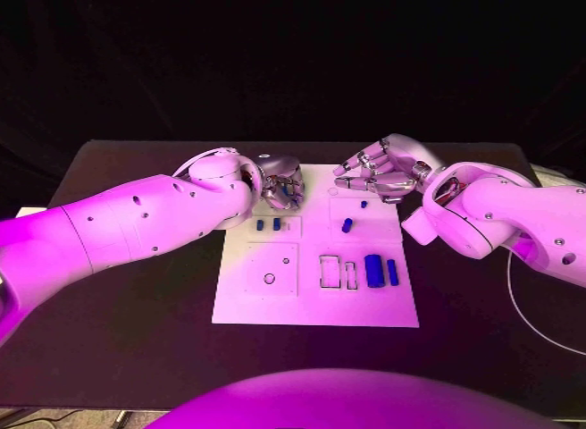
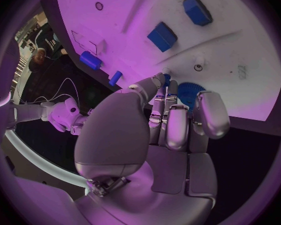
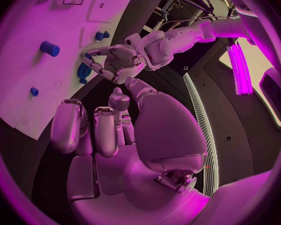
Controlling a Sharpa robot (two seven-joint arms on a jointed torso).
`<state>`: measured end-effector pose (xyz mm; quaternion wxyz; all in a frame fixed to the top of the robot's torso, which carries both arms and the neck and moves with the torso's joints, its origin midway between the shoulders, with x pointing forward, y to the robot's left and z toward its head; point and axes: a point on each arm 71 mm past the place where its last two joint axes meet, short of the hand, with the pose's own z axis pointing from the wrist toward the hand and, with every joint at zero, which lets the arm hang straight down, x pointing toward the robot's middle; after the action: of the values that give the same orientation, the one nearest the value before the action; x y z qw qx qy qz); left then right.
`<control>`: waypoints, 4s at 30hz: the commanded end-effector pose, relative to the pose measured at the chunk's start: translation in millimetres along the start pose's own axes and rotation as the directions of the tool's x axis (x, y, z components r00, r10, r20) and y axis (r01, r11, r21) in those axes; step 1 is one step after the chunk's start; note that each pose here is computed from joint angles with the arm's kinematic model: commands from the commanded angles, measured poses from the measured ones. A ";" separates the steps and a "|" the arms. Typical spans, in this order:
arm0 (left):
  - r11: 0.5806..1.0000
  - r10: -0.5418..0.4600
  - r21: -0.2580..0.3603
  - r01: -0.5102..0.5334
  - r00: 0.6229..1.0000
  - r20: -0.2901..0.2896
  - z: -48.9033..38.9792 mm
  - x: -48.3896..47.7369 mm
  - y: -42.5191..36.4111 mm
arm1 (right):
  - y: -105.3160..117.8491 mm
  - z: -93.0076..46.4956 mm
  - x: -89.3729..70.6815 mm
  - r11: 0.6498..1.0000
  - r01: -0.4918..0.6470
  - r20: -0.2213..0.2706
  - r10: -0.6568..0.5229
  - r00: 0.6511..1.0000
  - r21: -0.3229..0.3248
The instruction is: Assemble the parts on the task board
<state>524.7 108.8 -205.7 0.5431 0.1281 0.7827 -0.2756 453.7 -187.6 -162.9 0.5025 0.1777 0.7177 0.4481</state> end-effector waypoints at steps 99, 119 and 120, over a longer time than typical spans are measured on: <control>0.992 -0.069 -0.114 0.056 0.991 -0.118 -16.0 1.2 35.0 | 1.3 0.7 2.4 1.000 0.008 -0.021 -0.008 1.000 -0.011; 0.990 -0.084 -0.120 0.073 0.993 -0.089 -18.5 0.7 39.6 | -0.1 1.0 1.1 1.000 0.010 -0.018 -0.010 1.000 -0.008; 0.990 -0.085 -0.120 0.074 0.993 -0.086 -18.7 0.5 39.8 | -0.2 1.0 1.0 1.000 0.010 -0.017 -0.010 1.000 -0.008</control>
<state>530.4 150.7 -210.3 0.5024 0.0824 0.8251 -0.2450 454.7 -187.8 -163.6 0.5014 0.1766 0.7193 0.4473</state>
